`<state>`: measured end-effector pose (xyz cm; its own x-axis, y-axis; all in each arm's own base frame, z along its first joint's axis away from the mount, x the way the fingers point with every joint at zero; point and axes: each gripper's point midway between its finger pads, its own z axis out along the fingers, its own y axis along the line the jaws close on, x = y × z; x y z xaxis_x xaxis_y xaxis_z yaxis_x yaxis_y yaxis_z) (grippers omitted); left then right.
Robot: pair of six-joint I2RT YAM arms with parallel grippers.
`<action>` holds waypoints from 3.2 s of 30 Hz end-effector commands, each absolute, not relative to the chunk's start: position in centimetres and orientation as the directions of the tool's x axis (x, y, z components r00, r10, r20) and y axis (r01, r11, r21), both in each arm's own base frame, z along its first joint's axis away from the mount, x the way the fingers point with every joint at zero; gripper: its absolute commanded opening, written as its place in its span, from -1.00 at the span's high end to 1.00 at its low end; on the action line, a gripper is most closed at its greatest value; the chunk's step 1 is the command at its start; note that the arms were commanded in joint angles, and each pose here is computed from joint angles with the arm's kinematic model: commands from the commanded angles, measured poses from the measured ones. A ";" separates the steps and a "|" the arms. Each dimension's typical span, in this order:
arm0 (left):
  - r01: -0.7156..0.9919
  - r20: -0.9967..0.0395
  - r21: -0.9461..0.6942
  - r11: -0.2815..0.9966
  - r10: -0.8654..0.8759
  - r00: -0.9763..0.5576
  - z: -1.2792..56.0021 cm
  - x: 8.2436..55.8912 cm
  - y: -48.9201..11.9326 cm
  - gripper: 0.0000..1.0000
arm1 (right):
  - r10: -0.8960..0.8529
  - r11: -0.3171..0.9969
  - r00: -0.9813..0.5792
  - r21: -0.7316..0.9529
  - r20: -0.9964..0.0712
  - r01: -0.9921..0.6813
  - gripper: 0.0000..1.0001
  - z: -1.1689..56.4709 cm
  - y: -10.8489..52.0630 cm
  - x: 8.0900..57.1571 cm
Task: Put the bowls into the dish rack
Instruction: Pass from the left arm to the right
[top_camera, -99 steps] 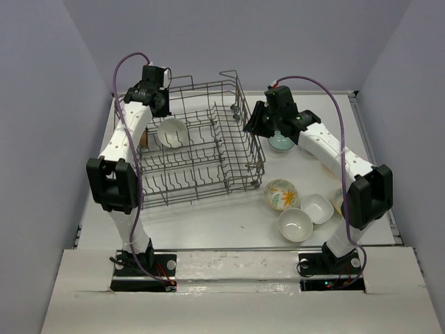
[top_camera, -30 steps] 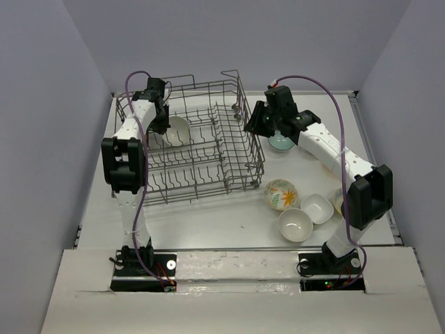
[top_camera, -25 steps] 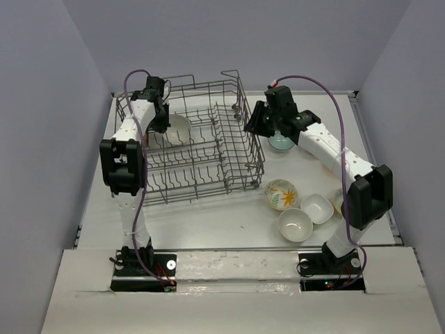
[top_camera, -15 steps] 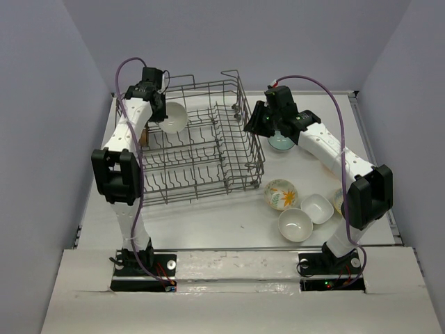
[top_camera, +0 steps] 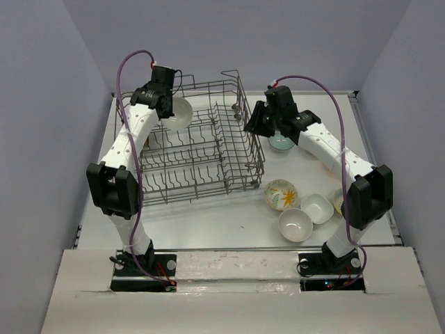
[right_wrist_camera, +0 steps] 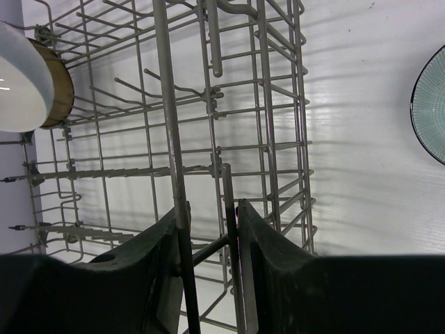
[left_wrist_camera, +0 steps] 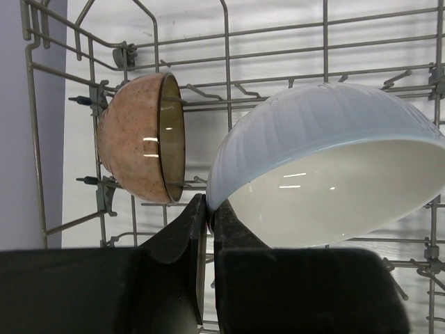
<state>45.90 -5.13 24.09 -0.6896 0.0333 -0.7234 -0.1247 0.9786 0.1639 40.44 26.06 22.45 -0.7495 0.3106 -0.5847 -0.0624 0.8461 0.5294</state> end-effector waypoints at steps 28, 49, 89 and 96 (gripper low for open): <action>0.032 -0.837 0.058 0.998 0.066 -0.544 30.2 42.2 -10.5 1.00 | 0.255 0.945 -0.468 0.321 -0.846 -0.066 -0.25 33.4 19.8 41.8; 0.241 -0.862 -0.055 0.969 0.075 -0.501 32.9 38.7 -15.3 1.00 | 0.076 0.957 -0.334 0.163 -0.940 -0.242 -0.18 36.6 30.9 39.1; 0.305 -0.886 -0.078 0.949 0.075 -0.458 34.1 36.7 -16.5 0.89 | 0.018 0.970 -0.352 0.102 -0.936 -0.221 0.98 33.7 36.0 40.4; 0.294 -0.893 -0.071 0.953 0.071 -0.445 34.2 36.5 -16.3 0.23 | 0.096 0.957 -0.362 0.186 -0.927 -0.223 0.98 36.6 35.8 39.4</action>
<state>36.99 -15.67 31.67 -0.5178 0.1073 -0.8488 0.2692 0.9621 -0.0426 39.70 34.95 30.87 -0.4287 -0.0675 -0.9009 -0.2220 0.9745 0.0326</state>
